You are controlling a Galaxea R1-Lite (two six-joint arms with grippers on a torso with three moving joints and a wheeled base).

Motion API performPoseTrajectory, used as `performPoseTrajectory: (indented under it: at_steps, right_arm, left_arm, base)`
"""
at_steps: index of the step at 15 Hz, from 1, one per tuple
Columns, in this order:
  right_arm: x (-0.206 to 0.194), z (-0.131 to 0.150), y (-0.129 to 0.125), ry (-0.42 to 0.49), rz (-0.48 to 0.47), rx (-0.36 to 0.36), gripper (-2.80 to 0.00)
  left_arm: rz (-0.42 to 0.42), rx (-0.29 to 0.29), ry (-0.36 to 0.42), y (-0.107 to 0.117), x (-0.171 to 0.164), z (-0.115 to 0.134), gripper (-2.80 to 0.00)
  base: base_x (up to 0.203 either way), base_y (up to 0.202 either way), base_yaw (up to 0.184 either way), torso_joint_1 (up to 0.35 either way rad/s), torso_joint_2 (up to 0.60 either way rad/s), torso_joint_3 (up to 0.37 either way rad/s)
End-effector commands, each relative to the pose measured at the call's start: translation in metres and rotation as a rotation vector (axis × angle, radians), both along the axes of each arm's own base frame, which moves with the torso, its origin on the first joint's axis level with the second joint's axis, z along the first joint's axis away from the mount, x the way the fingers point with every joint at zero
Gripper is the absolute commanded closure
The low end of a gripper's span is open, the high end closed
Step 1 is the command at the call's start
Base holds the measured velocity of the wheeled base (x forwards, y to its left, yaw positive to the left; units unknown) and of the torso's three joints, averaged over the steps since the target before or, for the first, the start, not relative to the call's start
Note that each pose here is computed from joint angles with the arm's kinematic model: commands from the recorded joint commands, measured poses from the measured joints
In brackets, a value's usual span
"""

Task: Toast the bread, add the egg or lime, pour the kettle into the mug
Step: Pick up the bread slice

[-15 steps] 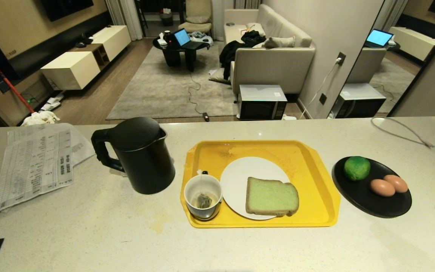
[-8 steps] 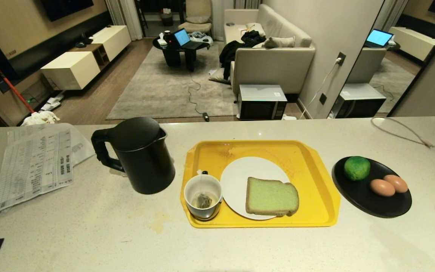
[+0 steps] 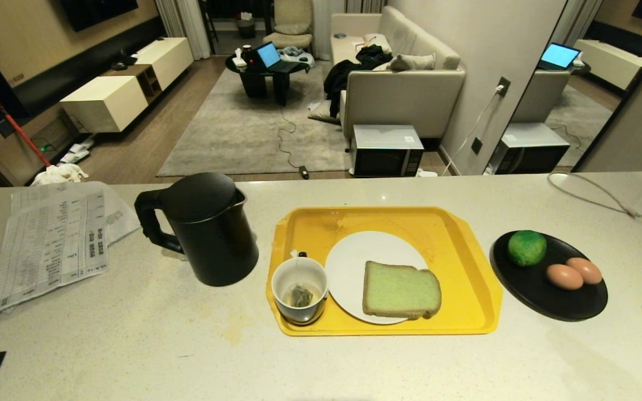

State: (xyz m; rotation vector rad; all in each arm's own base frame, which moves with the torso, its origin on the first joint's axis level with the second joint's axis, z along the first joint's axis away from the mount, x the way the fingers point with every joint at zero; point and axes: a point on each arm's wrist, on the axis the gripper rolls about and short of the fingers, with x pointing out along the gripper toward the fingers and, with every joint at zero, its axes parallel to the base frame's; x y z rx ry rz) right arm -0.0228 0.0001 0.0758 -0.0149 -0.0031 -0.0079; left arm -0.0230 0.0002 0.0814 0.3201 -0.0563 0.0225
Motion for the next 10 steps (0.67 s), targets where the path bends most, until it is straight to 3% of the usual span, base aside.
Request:
performPoseTrajectory:
  at_steps: [1,10]
  right_arm:
    - [0.0003,-0.0008,0.0000,0.003,0.000,0.000,0.00]
    - [0.0001,-0.0007,0.0001,0.005,0.008,0.000,0.00]
  left_arm:
    - [0.001,0.002,-0.001,0.0000,-0.0001,0.0000,0.00]
    - [0.001,0.002,-0.001,0.0000,-0.0001,0.0000,0.00]
  base:
    - [0.000,0.000,0.000,0.000,0.00,0.000]
    - [0.000,0.000,0.000,0.000,0.00,0.000]
